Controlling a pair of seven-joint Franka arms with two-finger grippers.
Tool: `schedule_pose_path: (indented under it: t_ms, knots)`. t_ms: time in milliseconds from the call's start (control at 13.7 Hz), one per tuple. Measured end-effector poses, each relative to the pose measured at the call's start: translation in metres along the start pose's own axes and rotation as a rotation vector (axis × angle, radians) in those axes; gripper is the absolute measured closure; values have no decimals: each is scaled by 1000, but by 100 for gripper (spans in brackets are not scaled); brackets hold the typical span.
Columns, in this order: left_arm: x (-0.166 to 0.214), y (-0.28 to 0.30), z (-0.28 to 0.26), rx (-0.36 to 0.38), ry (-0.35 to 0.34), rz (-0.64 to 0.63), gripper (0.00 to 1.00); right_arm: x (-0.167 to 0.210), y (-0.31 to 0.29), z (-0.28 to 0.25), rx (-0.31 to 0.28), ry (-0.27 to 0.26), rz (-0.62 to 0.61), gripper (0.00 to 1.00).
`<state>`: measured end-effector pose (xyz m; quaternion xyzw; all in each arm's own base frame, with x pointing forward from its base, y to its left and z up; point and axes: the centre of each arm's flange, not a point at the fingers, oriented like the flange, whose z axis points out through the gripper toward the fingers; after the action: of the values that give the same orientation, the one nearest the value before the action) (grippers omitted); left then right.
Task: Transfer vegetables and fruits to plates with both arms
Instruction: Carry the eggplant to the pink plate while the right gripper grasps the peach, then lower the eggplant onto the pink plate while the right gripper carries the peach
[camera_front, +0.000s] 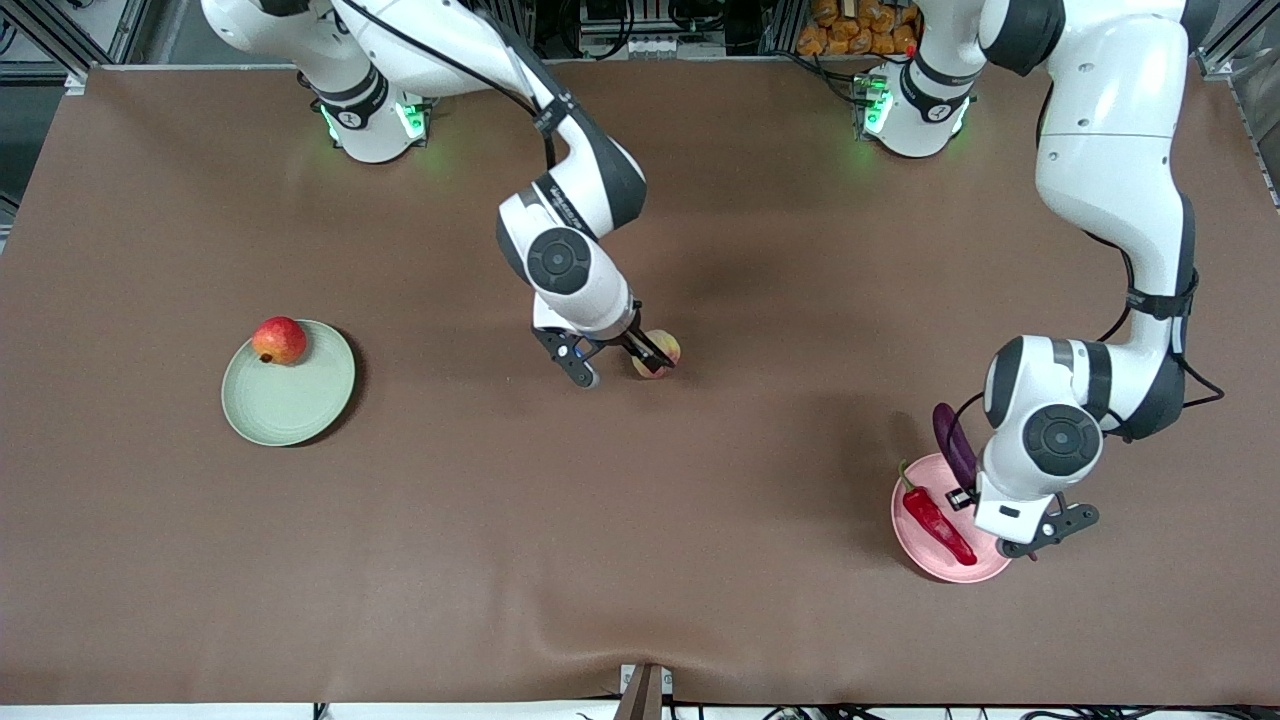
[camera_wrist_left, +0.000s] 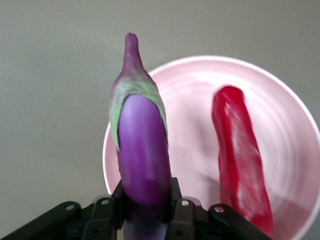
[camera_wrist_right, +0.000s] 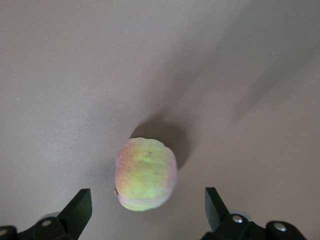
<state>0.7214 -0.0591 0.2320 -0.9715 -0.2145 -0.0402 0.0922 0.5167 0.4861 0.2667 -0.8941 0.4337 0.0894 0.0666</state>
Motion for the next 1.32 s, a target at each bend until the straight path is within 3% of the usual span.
schedule_pose_path:
  t_ms: [293,586,806,1026,1172,1319]
  knots:
    - [5,-1,1,-107,-35,-94,64,-10,-3,25,19,14,16,0]
    - [1,4,16,-118,-48,-102,64,-27,1,43,6,20,-4,0]
    - [2,4,22,-126,-38,-107,64,-36,2,63,24,57,-45,0]
    - [7,-3,23,-129,-35,-123,64,-29,1,68,20,88,-59,29]
    - [11,-10,24,-130,-32,-135,64,-14,-2,59,-15,94,-49,29]
    - [15,-15,24,-135,-24,-144,64,16,-8,32,-114,78,-80,29]
